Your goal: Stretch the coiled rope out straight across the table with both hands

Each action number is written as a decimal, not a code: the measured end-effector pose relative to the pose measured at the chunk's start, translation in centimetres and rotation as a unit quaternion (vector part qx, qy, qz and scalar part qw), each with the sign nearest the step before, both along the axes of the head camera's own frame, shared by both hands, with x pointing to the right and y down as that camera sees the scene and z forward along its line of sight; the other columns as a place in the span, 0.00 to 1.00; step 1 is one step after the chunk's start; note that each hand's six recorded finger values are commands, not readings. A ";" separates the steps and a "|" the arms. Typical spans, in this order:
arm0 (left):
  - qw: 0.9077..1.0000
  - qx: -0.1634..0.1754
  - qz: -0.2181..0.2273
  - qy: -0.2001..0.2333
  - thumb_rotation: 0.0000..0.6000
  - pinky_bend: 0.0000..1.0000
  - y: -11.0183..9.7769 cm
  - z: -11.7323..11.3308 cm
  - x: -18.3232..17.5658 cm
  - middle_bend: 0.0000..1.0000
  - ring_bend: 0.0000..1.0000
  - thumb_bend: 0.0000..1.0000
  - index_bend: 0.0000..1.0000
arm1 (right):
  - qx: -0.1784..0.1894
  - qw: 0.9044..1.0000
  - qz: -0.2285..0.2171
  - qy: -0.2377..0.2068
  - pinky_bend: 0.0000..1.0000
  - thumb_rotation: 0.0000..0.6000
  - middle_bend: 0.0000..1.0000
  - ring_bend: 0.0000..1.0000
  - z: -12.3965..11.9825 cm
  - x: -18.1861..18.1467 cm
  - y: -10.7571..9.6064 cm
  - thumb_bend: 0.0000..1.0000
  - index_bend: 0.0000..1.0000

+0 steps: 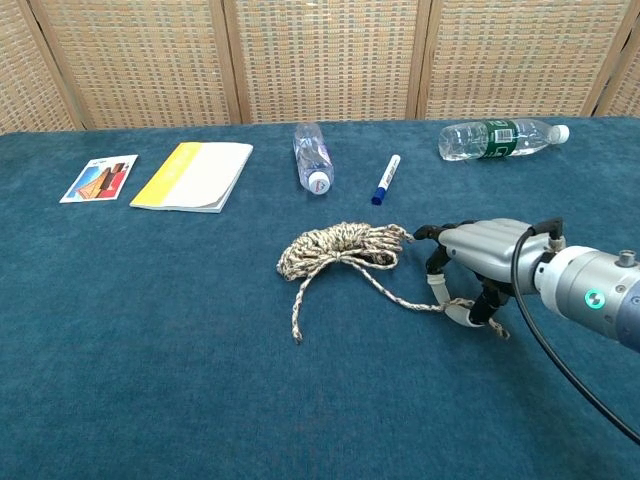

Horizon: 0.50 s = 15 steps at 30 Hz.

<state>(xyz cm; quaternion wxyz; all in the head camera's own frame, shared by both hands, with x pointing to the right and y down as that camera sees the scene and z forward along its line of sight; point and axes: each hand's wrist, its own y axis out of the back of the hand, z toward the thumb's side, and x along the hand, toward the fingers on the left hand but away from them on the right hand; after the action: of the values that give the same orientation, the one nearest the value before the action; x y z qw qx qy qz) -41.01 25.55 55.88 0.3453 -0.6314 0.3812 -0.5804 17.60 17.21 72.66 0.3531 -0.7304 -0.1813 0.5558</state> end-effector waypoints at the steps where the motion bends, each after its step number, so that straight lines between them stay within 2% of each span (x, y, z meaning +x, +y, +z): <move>1: 1.000 0.003 0.006 0.001 1.00 0.00 -0.1 0.1 0.2 0.00 0.00 0.01 0.00 | 0.000 1.000 -0.001 0.000 0.01 1.00 0.00 0.00 0.0 0.0 0.0 0.48 0.63; 5: 0.999 0.014 0.046 -0.005 1.00 0.00 -1.0 0.7 1.5 0.00 0.00 0.07 0.00 | -0.001 1.000 -0.005 0.002 0.01 1.00 0.00 0.00 0.0 0.0 0.1 0.48 0.63; 8: 0.996 0.019 0.091 -0.012 1.00 0.00 -1.8 1.3 3.1 0.00 0.00 0.09 0.05 | 0.001 1.000 -0.008 0.005 0.01 1.00 0.00 0.00 -0.1 -0.1 0.0 0.48 0.63; 11: 0.988 0.029 0.153 -0.016 1.00 0.00 -2.9 2.1 5.5 0.00 0.00 0.11 0.15 | 0.004 1.000 -0.010 0.008 0.01 1.00 0.00 0.00 -0.1 0.0 -0.1 0.48 0.64; 15: 0.967 0.043 0.252 -0.018 1.00 0.00 -4.8 4.2 9.7 0.00 0.00 0.15 0.29 | 0.004 1.000 -0.009 0.010 0.01 1.00 0.00 0.00 -0.1 0.0 -0.1 0.48 0.64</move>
<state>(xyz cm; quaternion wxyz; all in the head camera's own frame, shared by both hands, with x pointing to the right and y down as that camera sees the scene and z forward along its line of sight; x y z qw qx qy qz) -31.29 20.78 60.07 0.5137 -0.6809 0.2281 -0.4696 17.58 17.07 72.54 0.3631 -0.7253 -0.1734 0.5586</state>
